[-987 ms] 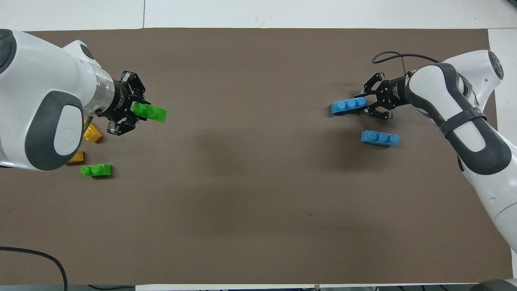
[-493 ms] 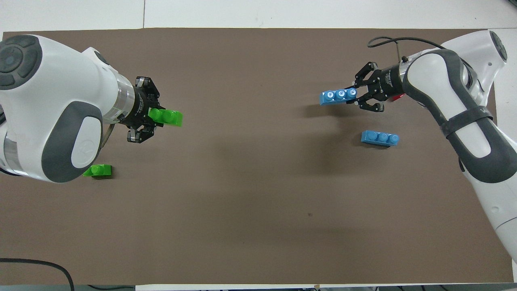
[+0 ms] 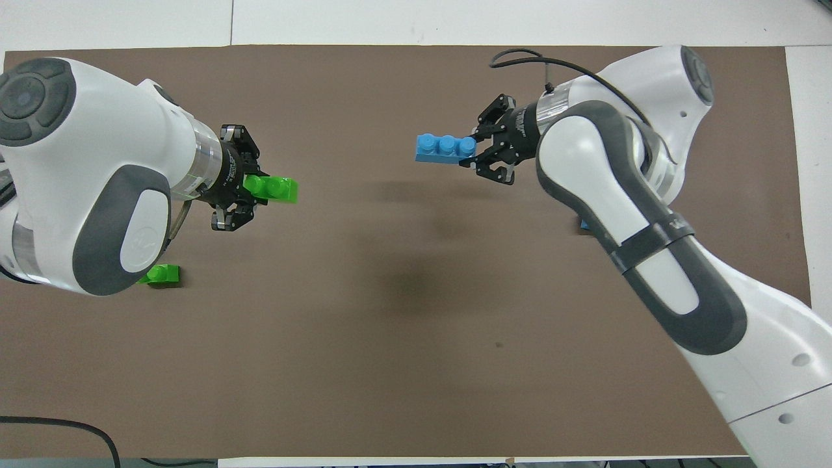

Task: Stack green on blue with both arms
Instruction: 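Lift the blue brick with the right gripper toward the table center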

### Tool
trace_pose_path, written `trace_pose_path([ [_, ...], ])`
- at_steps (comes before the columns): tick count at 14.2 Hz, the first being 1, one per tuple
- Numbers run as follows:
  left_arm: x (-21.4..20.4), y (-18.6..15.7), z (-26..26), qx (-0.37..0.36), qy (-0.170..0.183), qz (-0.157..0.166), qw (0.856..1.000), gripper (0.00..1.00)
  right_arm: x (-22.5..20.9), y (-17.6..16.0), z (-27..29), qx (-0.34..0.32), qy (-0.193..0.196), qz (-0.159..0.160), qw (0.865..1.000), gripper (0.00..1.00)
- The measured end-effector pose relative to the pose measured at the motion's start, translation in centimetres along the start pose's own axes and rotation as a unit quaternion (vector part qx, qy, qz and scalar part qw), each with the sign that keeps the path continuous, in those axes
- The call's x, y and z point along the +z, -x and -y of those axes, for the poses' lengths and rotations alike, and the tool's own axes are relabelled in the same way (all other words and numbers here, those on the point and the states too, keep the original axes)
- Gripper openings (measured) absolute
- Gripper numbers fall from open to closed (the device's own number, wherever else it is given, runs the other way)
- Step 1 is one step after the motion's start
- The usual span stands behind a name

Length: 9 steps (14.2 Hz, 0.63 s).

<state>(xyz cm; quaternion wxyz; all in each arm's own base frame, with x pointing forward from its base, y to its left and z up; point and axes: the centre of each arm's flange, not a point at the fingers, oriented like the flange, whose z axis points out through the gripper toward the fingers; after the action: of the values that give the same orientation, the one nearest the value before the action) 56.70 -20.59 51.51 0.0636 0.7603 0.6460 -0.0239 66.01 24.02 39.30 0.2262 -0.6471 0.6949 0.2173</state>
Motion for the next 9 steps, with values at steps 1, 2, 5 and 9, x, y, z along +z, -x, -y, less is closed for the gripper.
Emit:
trace_pose_path([
  [1, 0.0, 0.0, 0.0, -0.002, 0.000, 0.000, 1.000, 0.34, 1.7, 1.3, -0.9, -0.001, -0.005, -0.003, 1.000, 0.35],
  [2, 0.0, 0.1, 0.0, -0.006, 0.000, 0.000, 1.000, 0.34, 3.8, 2.3, -2.1, -0.002, -0.012, -0.008, 1.000, 0.35],
  [5, 0.0, 0.6, 0.1, -0.015, 0.000, 0.001, 1.000, 0.34, 8.6, 2.2, -5.3, -0.011, -0.009, -0.029, 0.999, 0.35],
  [9, 0.6, 1.8, 0.1, -0.002, 0.003, 0.002, 1.000, 0.34, 9.6, -2.3, -6.0, -0.046, 0.011, -0.050, 0.998, 0.35],
])
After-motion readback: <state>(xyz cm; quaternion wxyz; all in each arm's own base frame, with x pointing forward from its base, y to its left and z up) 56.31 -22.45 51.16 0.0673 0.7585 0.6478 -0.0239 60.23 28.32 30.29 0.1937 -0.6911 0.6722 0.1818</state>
